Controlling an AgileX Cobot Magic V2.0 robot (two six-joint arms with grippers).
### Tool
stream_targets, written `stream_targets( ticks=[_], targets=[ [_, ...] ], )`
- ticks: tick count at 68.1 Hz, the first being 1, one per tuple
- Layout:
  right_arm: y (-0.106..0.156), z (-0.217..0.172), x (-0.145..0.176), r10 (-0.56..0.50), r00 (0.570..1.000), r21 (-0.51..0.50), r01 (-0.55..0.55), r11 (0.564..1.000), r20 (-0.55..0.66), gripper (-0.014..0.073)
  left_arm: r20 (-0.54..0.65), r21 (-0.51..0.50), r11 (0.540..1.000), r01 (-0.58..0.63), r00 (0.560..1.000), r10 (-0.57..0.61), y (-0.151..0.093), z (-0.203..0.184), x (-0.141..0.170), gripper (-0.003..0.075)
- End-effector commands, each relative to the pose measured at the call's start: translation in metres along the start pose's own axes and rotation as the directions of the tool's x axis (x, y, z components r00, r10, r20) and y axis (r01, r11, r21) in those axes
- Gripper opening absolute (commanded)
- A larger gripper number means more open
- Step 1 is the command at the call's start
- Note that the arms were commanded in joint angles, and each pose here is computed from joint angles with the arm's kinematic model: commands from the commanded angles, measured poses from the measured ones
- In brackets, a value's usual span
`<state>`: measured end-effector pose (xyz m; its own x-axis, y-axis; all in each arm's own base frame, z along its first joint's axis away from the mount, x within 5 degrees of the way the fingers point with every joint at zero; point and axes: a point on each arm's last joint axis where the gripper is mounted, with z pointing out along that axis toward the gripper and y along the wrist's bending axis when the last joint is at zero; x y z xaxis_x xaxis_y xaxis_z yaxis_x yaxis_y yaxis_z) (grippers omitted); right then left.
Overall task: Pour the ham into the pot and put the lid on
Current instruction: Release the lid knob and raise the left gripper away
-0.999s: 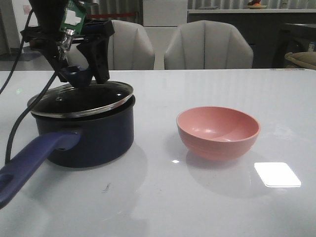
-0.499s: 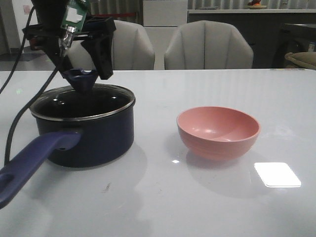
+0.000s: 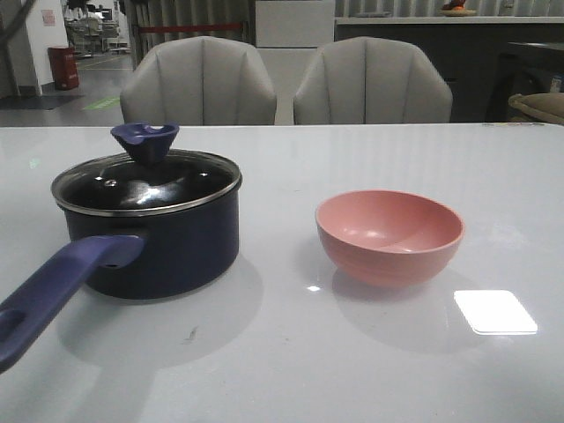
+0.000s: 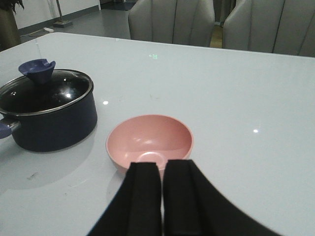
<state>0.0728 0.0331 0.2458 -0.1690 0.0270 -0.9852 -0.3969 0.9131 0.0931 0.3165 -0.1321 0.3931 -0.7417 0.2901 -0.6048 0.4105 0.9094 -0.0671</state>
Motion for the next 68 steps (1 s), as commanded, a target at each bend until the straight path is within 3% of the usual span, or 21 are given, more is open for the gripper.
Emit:
stream_targets(
  ticks=[1, 25, 47, 55, 68],
  targets=[
    [0.0, -0.001, -0.017, -0.014, 0.994, 0.004, 0.014, 1.0, 0.108, 0.0186, 0.195, 0.002, 1.0, -0.005, 0.981, 0.005, -0.006, -0.052, 0.009, 0.0437],
    [0.0, -0.001, -0.017, -0.014, 0.994, 0.004, 0.014, 1.0, 0.108, 0.0186, 0.362, -0.002, 1.0, 0.0, 0.932, 0.001, -0.008, -0.102, 0.102, 0.0437],
    [0.0, -0.001, -0.017, -0.014, 0.994, 0.004, 0.014, 1.0, 0.108, 0.0186, 0.567, -0.007, 1.0, -0.003, 0.824, 0.006, -0.009, -0.13, 0.201, 0.0432],
    [0.0, -0.001, -0.017, -0.014, 0.994, 0.004, 0.014, 1.0, 0.108, 0.0186, 0.611, -0.008, 1.0, -0.004, 0.791, 0.008, -0.009, -0.13, 0.232, 0.0363],
    [0.0, -0.001, -0.017, -0.014, 0.994, 0.004, 0.014, 1.0, 0.108, 0.0186, 0.706, -0.01, 1.0, -0.009, 0.708, 0.013, -0.009, -0.134, 0.272, 0.0114]
  ],
)
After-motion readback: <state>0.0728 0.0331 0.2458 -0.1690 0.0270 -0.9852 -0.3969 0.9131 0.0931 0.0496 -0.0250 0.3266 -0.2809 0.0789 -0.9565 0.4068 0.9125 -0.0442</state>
